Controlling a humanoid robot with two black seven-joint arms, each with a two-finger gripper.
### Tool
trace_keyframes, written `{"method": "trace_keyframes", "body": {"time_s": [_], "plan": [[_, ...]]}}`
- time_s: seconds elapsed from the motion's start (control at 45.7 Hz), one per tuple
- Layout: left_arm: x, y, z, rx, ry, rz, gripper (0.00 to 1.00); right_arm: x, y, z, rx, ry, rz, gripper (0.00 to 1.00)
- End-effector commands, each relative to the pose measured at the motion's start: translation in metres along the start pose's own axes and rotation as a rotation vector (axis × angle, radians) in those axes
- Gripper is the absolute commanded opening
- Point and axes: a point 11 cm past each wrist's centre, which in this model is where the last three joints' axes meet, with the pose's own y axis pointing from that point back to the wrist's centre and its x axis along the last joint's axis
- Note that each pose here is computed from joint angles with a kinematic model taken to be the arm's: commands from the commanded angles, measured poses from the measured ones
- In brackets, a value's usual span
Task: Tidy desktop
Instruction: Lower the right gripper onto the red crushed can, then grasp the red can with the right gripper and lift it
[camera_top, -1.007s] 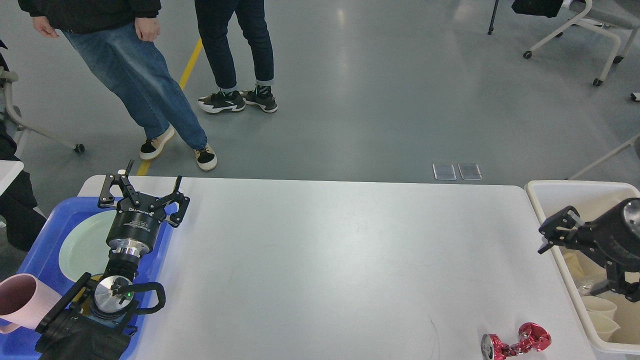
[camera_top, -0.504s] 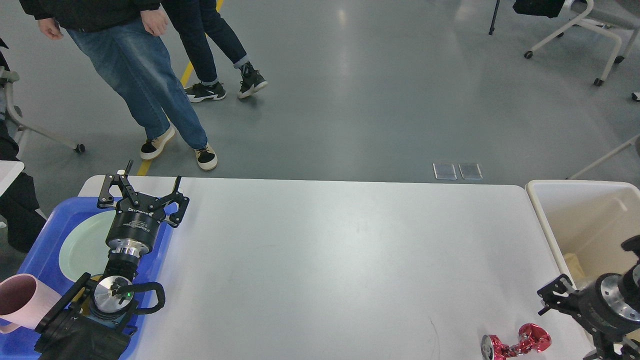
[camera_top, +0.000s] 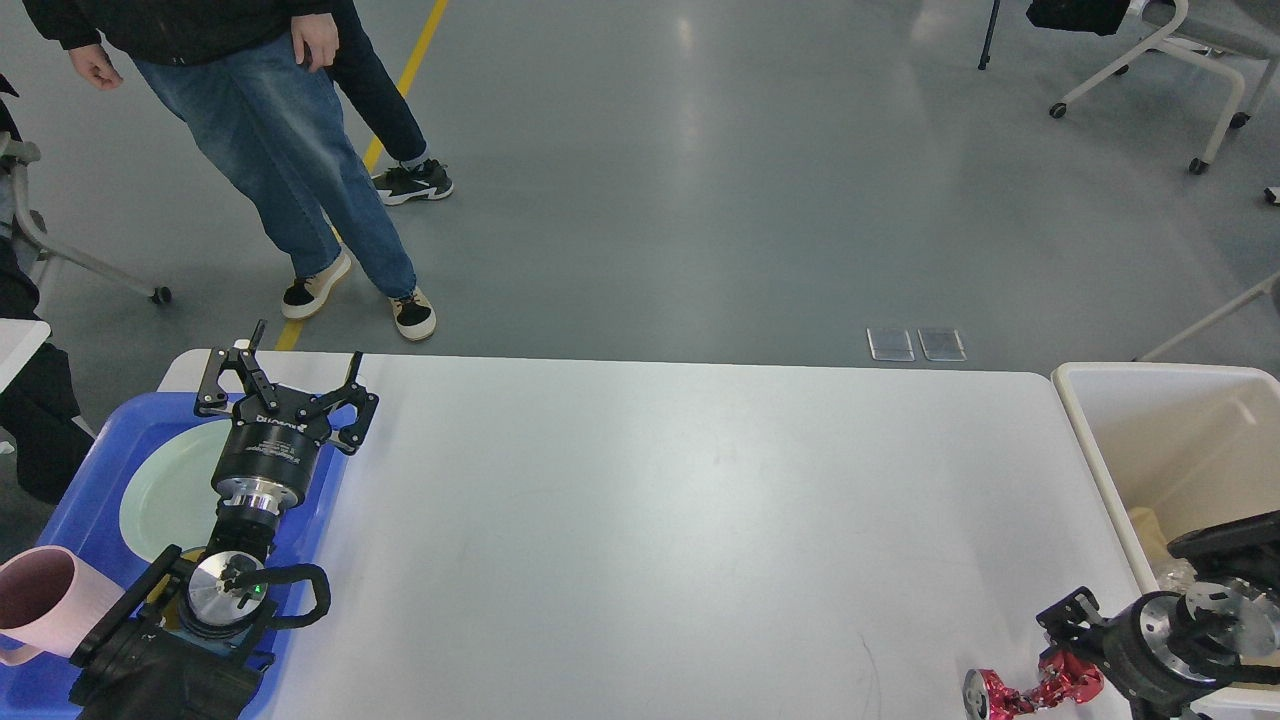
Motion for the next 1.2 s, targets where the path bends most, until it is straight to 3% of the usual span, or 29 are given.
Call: {"method": "trace_keyframes", "body": {"time_s": [0.0,0.197,0.285,0.438,0.504,0.613,0.81,1.182], "plan": [[0.0,0.0,-0.001,0.0,0.002,0.0,0.96,-0.006,-0.005,-0.006,0.007,0.011,-0.009,0.96],[0.0,0.0,0.0,0.002,-0.001,0.0,0.96,-0.009,-0.011,-0.011,0.022,-0.001,-0.008,0.92],[0.0,0.0,0.0,-0.001,0.001,0.0,0.96,-0.006,-0.017,-0.011,0.021,-0.006,0.0,0.81],[0.0,0.0,0.0,-0.001,0.001,0.0,0.96,-0.009,-0.026,-0.013,0.012,0.009,0.006,0.75],[0.0,0.0,0.0,0.002,-0.001,0.0,0.96,-0.014,-0.028,-0.016,0.01,0.023,-0.001,0.64],[0.0,0.0,0.0,-0.001,0.001,0.0,0.96,-0.016,-0.028,-0.017,0.009,0.028,-0.006,0.35],[0.0,0.0,0.0,0.0,0.0,0.0,0.96,-0.017,-0.028,-0.017,0.008,0.028,-0.009,0.0],[0.0,0.0,0.0,-0.001,0.001,0.0,0.96,-0.014,-0.019,-0.015,0.011,0.028,-0.02,0.0]]}}
